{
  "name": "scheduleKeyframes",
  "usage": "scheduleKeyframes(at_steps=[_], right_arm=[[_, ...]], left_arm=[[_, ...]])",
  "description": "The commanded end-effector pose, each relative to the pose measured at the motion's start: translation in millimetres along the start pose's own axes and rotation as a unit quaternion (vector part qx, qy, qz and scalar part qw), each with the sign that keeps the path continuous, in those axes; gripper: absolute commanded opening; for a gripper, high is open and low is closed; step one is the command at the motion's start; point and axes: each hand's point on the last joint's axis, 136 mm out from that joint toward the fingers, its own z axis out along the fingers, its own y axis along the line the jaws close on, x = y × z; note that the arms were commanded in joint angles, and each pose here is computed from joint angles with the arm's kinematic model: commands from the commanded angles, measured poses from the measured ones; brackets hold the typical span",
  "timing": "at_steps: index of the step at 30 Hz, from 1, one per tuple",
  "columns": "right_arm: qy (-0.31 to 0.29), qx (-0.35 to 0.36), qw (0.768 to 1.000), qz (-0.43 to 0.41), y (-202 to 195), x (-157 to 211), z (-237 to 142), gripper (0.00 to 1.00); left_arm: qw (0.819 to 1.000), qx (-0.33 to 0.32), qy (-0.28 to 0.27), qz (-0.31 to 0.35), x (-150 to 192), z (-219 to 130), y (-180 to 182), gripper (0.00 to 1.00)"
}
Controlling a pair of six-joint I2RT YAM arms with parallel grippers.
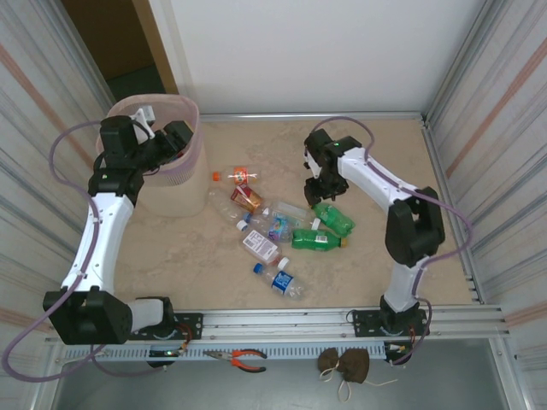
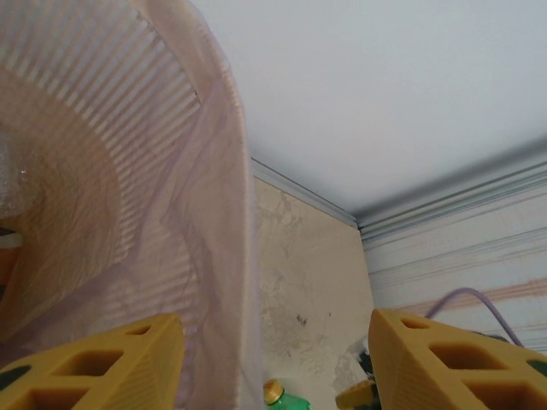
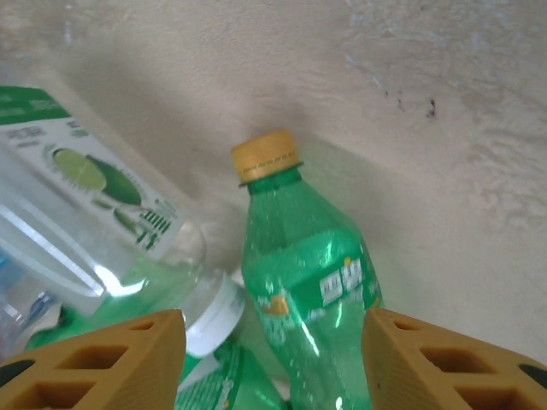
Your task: Put the plastic bottles in the bin
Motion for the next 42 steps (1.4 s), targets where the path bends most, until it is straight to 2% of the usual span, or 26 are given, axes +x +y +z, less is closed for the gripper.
scheduleKeyframes(at_steps=[1, 10, 20, 30, 42], right_arm=[[0.016, 0.006, 0.999, -0.030, -1, -9, 5, 0.53], [0.053, 0.012, 0.997, -0.051, 0, -26, 45, 0.52], [0.085, 0.001, 0.995, -0.043, -8, -24, 80, 0.50], [0.094, 0.001, 0.996, 0.009, -30, -20, 84, 0.46], [0.103, -0.005, 0.995, 0.017, -28, -25, 96, 0.45]], left_arm=[[0.999, 0.033, -0.012, 0.023, -2, -10, -20, 0.58], [0.999, 0.028, -0.010, 0.028, -5, -9, -20, 0.59], [0.999, 0.027, -0.008, 0.023, -6, -6, -20, 0.58], [1.000, 0.022, -0.003, 0.021, -2, -3, -18, 0.58], [0.999, 0.022, 0.003, 0.024, 0, 2, -21, 0.58]])
